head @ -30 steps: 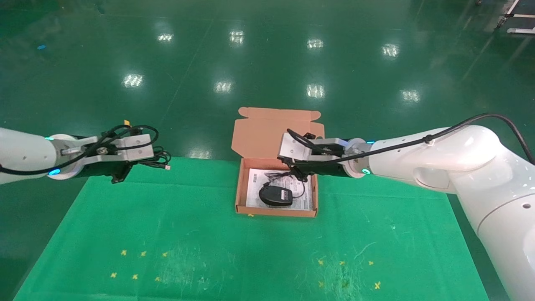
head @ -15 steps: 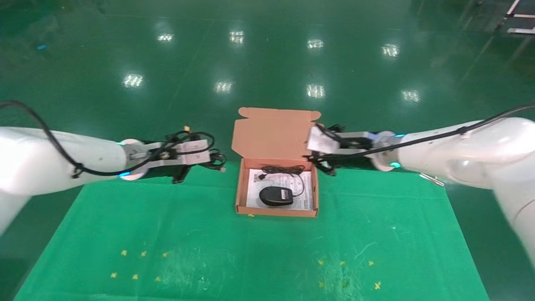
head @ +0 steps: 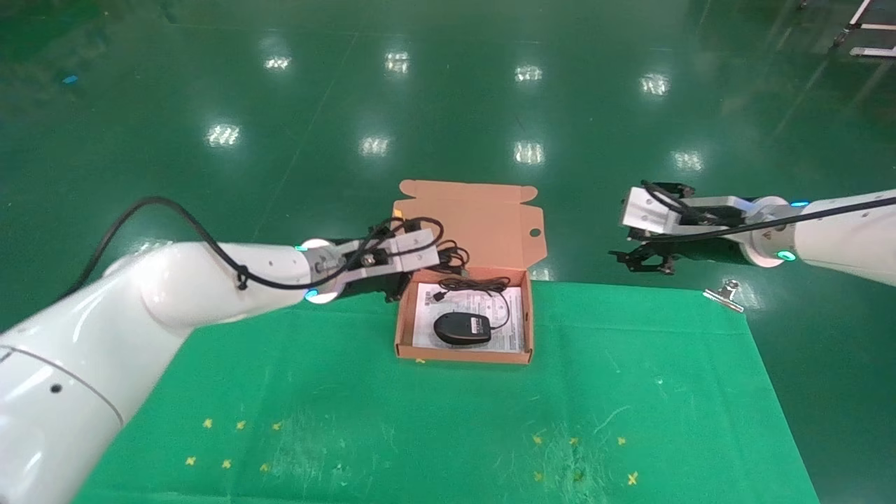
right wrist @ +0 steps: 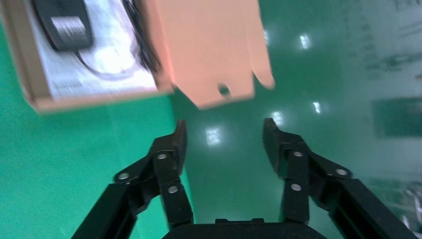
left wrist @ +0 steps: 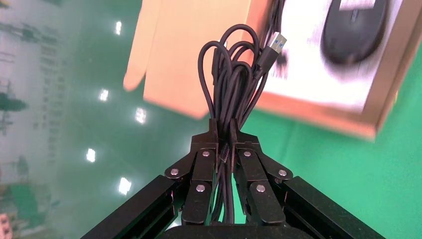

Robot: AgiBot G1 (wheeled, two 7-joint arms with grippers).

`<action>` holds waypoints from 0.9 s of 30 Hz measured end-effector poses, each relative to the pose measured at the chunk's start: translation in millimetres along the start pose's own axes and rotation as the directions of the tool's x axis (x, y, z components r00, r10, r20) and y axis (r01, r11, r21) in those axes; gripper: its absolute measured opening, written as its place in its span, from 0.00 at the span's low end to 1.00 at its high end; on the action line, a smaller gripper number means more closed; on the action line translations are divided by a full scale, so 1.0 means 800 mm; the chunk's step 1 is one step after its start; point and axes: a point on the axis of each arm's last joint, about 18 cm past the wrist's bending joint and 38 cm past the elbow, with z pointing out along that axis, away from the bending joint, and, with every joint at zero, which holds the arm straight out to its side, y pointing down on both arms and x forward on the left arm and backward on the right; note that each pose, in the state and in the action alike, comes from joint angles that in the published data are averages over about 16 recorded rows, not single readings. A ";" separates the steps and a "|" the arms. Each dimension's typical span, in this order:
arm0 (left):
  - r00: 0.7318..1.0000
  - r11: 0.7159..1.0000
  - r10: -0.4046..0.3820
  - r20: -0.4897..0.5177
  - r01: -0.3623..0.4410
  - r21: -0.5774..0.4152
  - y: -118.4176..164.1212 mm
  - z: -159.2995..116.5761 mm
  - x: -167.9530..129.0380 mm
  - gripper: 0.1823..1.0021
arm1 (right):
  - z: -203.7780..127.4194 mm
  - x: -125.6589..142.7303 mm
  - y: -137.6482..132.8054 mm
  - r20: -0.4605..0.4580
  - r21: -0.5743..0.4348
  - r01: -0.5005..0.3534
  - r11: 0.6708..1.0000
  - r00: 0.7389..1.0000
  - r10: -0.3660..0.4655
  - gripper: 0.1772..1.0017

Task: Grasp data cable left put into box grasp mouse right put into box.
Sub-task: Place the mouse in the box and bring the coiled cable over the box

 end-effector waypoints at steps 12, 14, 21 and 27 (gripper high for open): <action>0.998 0.986 -0.052 -0.033 0.057 0.159 -0.043 0.026 0.038 0.04 | -0.041 0.021 0.041 -0.020 -0.047 -0.012 0.999 1.000 0.011 0.79; 0.997 0.983 -0.058 -0.040 0.064 0.172 -0.046 0.027 0.042 0.04 | -0.044 0.022 0.043 -0.020 -0.049 -0.013 0.999 1.000 0.012 0.84; 0.996 0.979 -0.069 -0.052 0.077 0.186 -0.048 0.028 0.049 0.06 | -0.047 0.023 0.046 -0.020 -0.051 -0.013 0.999 1.000 0.012 0.95; 0.997 0.979 -0.067 -0.047 0.075 0.188 -0.046 0.026 0.046 0.10 | -0.046 0.026 0.042 -0.026 -0.045 -0.009 0.999 1.000 0.008 0.99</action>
